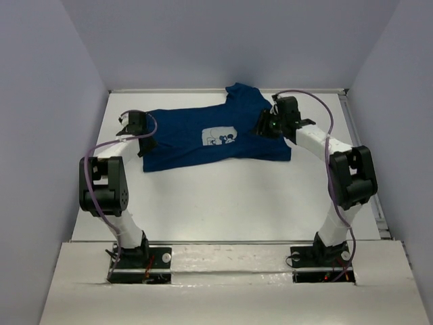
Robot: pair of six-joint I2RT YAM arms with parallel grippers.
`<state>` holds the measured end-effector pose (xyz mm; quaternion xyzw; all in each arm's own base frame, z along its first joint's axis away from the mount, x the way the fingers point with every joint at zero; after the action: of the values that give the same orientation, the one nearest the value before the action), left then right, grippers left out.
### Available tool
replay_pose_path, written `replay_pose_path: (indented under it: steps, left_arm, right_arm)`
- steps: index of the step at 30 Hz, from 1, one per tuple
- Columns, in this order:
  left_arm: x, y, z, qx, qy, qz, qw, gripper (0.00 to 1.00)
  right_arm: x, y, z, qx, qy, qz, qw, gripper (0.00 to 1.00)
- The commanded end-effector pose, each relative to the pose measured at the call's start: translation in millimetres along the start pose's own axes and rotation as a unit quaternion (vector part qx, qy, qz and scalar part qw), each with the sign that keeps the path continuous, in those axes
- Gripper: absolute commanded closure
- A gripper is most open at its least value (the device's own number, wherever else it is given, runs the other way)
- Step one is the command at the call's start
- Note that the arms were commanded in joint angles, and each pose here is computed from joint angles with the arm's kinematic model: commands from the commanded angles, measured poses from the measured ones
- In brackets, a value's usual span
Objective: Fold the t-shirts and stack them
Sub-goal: Fold the tshirt
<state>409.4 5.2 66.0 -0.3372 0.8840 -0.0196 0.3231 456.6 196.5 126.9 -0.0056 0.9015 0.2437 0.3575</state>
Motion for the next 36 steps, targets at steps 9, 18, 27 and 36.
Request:
replay_pose_path:
  steps: [9,18,27,36]
  left_arm:
    - [-17,2,20,-0.002,-0.030,-0.038,0.999,0.61]
    - [-13,9,30,-0.025,-0.021,-0.029,0.999,0.77]
    - [-28,5,12,-0.021,-0.041,-0.035,0.998,0.91]
    - [-41,1,-2,-0.021,-0.051,-0.036,0.998,0.95]
  right_arm:
    - [47,12,-45,-0.052,0.024,-0.005,0.998,0.46]
    - [62,7,-48,-0.037,0.040,-0.010,0.998,0.46]
    - [65,1,-45,-0.023,0.046,-0.008,0.999,0.46]
    - [70,-4,-40,-0.014,0.051,-0.001,0.999,0.45]
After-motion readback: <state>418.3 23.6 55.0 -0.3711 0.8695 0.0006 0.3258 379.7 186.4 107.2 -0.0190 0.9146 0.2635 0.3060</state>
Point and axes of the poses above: each gripper's point midway between its finger pads, its own z axis out along the fingers, its own y axis along the line the jaws close on, x = y × z, the point moved 1 cm from there along -z, back along the fingers, and after that the axes turned 5 degrees about -z, right-handed, at the moved point
